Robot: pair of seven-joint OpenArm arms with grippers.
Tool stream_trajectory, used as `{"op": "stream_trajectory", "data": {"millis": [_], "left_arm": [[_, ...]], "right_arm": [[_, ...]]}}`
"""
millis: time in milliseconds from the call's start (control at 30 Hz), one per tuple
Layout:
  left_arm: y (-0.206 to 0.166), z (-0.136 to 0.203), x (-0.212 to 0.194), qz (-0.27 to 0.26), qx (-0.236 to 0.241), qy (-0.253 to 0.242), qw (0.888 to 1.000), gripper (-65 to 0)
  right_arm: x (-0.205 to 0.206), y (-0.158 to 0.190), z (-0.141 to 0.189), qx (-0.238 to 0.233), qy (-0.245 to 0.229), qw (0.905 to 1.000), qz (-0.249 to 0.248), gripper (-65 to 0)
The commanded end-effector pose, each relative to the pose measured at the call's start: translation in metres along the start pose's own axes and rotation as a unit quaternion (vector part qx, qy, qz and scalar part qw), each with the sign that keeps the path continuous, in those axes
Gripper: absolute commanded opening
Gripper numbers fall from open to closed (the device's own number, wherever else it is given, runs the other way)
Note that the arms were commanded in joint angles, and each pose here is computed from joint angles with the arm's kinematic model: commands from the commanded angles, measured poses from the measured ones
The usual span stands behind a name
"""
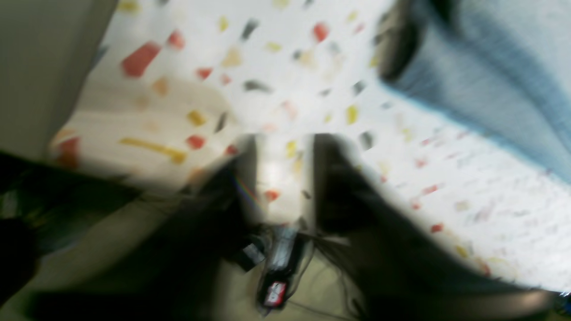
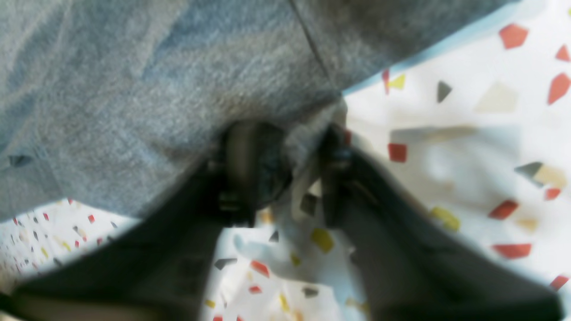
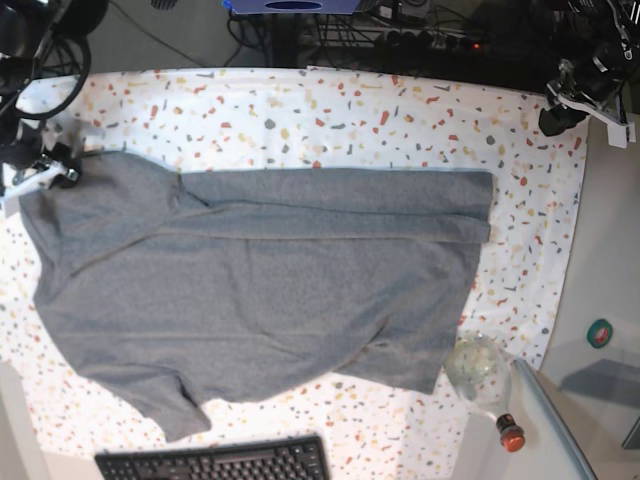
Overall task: Layout the t-shirt on the table in an organized manner, then fold the t-shirt properly
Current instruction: 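Open both grippers and move them to the folded edge ends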
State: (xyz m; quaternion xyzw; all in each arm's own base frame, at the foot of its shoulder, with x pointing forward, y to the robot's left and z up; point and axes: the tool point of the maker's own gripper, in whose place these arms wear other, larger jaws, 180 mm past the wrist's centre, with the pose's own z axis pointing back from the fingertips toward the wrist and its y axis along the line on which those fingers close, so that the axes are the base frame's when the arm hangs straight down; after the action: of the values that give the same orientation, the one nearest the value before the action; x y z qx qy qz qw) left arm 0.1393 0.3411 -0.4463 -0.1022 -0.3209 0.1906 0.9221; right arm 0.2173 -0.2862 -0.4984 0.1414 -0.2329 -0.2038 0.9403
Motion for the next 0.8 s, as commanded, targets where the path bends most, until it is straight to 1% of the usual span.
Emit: {"op": "stream_trajectory", "data": {"millis": [0,67,133,200,267,333,433,500,567,633,700,733,767], "left_arm": [[0.002,0.002,0.014,-0.016,0.003,-0.015,1.000,-65.0],[0.004,0.001,0.016,-0.023,0.012,-0.020,0.999,-65.0],[0.003,-0.003,0.015,-0.010,0.010,-0.041,0.999,-65.0],[0.004,-0.007,0.009,0.004,0.007,-0.047,0.999,-65.0],[0.006,-0.011,0.000,0.017,0.005,-0.038,0.999,-65.0],[0.008,-0.013,-0.006,0.026,0.005,-0.032,0.999,-65.0],[0.009,-0.012,-0.008,0.027,0.006,-0.031,0.999,-65.0],[0.009,-0.012,-0.008,0.026,0.007,-0.030,0.999,-65.0],[0.009,-0.012,-0.008,0.026,0.007,-0.030,0.999,-65.0],[0.009,-0.012,-0.008,0.026,0.007,-0.030,0.999,-65.0],[0.009,-0.012,-0.008,0.025,0.006,-0.030,0.999,-52.2],[0.008,-0.013,-0.009,0.027,0.006,-0.030,0.999,-48.7],[0.007,-0.014,-0.008,0.028,0.004,-0.031,0.999,-47.2]], "right_arm": [[0.004,-0.001,0.005,-0.001,0.000,0.9999,0.013,-65.0],[0.006,0.004,0.012,-0.002,-0.004,0.9996,0.028,-65.0],[0.012,0.022,0.015,0.007,-0.019,0.9990,0.040,-65.0],[0.026,0.034,0.020,0.011,-0.036,0.9976,0.058,-65.0],[0.047,0.045,0.024,0.016,-0.050,0.9960,0.072,-65.0],[0.066,0.055,0.026,0.022,-0.053,0.9952,0.079,-65.0],[0.111,0.063,0.035,0.022,-0.070,0.9928,0.095,-65.0],[0.133,0.065,0.035,0.023,-0.082,0.9929,0.084,-65.0],[0.161,0.064,0.036,0.019,-0.099,0.9938,0.047,-65.0],[0.181,0.071,0.029,0.031,-0.099,0.9945,0.012,-65.0],[0.196,0.082,0.023,0.050,-0.097,0.9940,-0.004,-65.0],[0.204,0.082,0.025,0.051,-0.100,0.9937,-0.006,-60.6],[0.208,0.082,0.027,0.052,-0.101,0.9936,-0.006,-47.9]]}}
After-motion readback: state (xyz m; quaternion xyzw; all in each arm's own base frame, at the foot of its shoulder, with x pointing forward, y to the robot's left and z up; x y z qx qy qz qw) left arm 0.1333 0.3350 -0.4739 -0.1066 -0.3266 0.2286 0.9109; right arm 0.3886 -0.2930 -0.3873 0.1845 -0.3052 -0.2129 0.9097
